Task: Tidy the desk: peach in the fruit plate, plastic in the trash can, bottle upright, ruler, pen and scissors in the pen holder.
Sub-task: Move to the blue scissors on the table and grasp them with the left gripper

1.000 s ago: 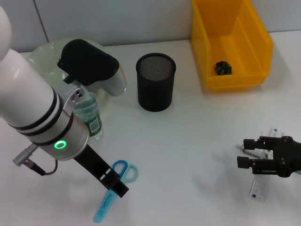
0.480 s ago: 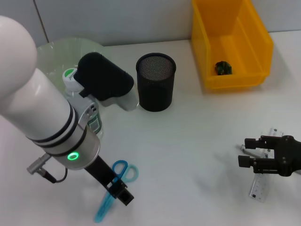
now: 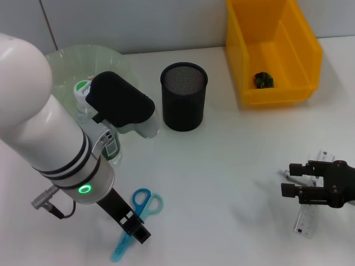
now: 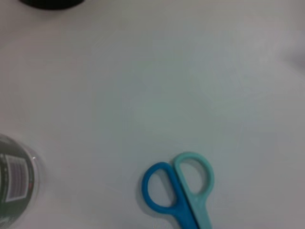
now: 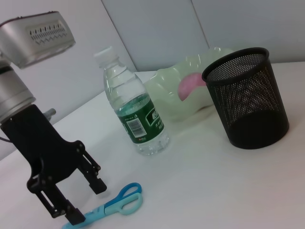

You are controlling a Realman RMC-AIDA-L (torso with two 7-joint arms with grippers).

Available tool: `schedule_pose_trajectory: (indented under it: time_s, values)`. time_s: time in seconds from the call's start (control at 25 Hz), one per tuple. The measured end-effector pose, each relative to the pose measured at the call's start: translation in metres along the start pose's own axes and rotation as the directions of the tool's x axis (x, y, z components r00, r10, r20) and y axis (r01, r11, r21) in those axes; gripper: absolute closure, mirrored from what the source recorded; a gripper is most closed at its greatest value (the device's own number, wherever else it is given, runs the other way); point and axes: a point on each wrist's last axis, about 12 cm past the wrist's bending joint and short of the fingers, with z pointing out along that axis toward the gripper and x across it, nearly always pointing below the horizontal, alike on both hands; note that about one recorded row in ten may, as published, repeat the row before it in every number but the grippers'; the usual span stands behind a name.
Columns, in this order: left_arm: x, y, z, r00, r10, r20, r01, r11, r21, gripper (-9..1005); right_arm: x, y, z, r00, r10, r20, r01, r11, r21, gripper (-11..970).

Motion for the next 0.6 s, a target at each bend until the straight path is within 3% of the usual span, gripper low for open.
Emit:
schedule_pose_trajectory:
  time_s: [0.6]
  values:
    - [0.0014, 0.0006, 0.0090, 1.000, 0.003, -0.010, -0.003, 1.000, -0.006, 284, 0.0008, -0.0006, 0.0012, 1.000, 0.006, 0.000, -0.006, 1.000, 0.008, 217]
